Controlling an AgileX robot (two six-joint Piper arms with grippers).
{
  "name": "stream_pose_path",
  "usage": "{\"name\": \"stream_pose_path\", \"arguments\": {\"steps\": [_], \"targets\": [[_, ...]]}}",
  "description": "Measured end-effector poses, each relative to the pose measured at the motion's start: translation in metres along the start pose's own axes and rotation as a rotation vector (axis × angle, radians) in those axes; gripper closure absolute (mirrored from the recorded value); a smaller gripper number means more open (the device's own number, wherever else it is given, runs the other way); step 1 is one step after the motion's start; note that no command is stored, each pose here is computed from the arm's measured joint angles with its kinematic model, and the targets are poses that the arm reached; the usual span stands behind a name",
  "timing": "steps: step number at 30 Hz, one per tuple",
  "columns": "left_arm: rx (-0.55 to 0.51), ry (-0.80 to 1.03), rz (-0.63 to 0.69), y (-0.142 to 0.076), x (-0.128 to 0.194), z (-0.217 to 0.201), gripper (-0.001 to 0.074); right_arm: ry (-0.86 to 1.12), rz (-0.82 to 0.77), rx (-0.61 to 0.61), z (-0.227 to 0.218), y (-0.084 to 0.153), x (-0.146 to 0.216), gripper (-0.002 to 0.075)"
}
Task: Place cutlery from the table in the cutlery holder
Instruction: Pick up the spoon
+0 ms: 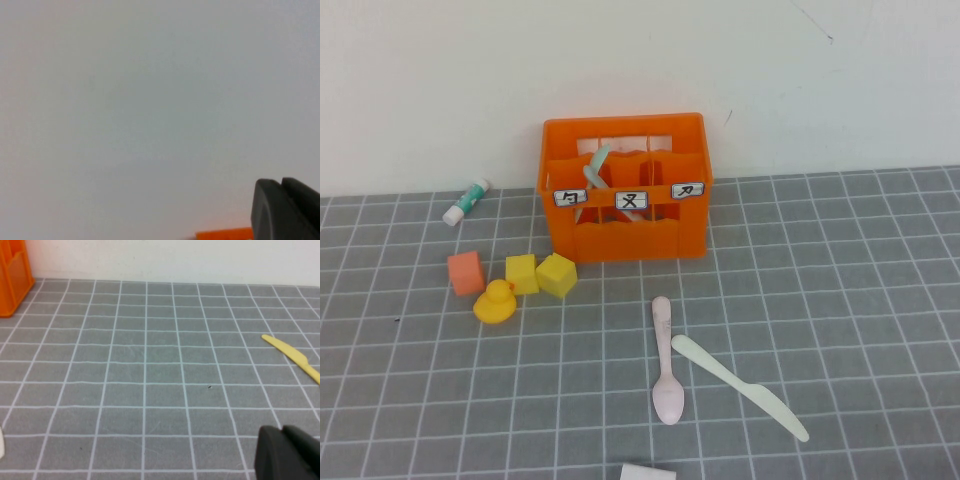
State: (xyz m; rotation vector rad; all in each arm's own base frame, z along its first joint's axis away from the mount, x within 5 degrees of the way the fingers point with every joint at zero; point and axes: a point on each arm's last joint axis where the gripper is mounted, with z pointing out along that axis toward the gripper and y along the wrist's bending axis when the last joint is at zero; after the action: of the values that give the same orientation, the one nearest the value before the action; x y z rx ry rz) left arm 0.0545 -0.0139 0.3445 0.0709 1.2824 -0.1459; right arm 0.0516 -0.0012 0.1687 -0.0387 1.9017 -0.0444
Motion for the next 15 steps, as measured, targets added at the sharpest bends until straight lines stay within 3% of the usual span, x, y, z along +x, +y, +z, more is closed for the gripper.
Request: {"name": "stream_pose_path", "arguments": {"steps": [4,7,11,15], "targets": [[0.004,0.171,-0.155,-0.003,0.017,-0.001,0.0735,0.000,0.000,0.000,0.000,0.000,0.000,0.0729],[-0.064,0.408,-0.279,-0.002,0.038,-0.010,0.0735,0.000,0.000,0.000,0.000,0.000,0.000,0.0729],[-0.167,0.645,-0.224,0.002,0.064,-0.030,0.0735,0.000,0.000,0.000,0.000,0.000,0.000,0.0729],[-0.184,0.575,-0.133,0.004,0.073,-0.040,0.0735,0.000,0.000,0.000,0.000,0.000,0.000,0.0729]]}}
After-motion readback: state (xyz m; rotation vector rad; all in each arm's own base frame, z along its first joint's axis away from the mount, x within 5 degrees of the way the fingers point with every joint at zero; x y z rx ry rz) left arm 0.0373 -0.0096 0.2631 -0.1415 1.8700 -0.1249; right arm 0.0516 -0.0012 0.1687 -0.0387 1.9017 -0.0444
